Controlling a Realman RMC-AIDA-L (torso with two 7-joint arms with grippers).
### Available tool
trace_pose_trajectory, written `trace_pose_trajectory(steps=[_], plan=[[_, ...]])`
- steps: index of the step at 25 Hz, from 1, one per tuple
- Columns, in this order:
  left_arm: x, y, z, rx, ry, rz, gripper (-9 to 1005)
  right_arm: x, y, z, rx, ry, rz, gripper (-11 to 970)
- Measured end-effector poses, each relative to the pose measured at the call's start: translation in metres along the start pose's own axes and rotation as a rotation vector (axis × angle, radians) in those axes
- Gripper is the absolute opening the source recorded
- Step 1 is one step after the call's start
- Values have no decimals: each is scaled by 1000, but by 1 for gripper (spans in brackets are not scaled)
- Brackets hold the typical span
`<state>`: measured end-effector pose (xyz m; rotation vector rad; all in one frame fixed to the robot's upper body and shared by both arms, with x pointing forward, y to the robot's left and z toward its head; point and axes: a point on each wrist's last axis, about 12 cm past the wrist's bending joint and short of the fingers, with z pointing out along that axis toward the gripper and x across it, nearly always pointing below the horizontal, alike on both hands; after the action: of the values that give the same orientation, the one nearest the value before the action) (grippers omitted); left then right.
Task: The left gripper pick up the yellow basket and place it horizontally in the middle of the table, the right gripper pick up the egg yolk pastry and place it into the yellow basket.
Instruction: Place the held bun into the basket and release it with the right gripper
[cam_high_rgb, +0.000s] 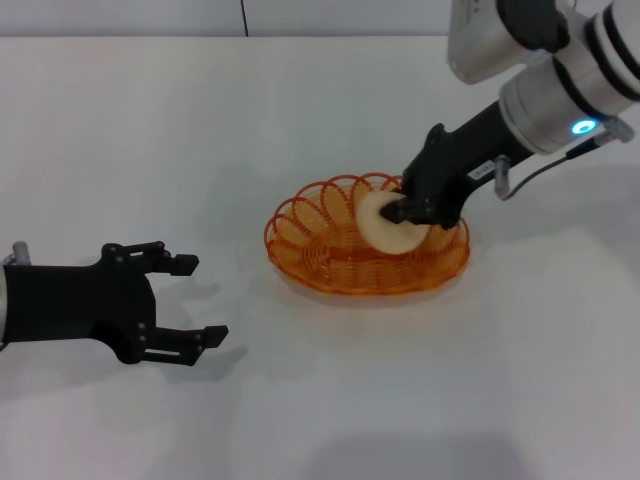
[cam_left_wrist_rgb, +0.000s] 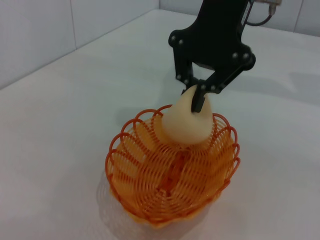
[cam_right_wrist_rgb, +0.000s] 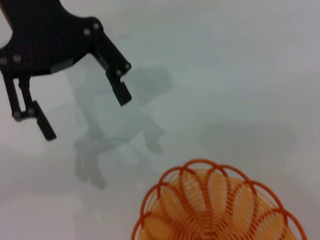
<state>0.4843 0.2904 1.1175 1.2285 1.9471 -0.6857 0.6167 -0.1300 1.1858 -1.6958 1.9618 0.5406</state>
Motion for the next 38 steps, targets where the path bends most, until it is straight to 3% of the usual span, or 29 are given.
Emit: trace_pose_trajectory(steps=[2,15,21,26,38], plan=[[0,0,1,0,1,1,889,-2,2,5,-7,-7,-3,40],[1,2,2,-16,-4,-8,888,3,5,10,-26,-29,5,464],[0,3,1,-15,-4,-6,888,36,10,-9,-54,-65,21,621],[-2,5,1,-18,-7,-1,888,73,13,-28,-13,-79,66,810],[-10,15,13,24,-12,6,887,121,22,-55,-43,-139,103,810]])
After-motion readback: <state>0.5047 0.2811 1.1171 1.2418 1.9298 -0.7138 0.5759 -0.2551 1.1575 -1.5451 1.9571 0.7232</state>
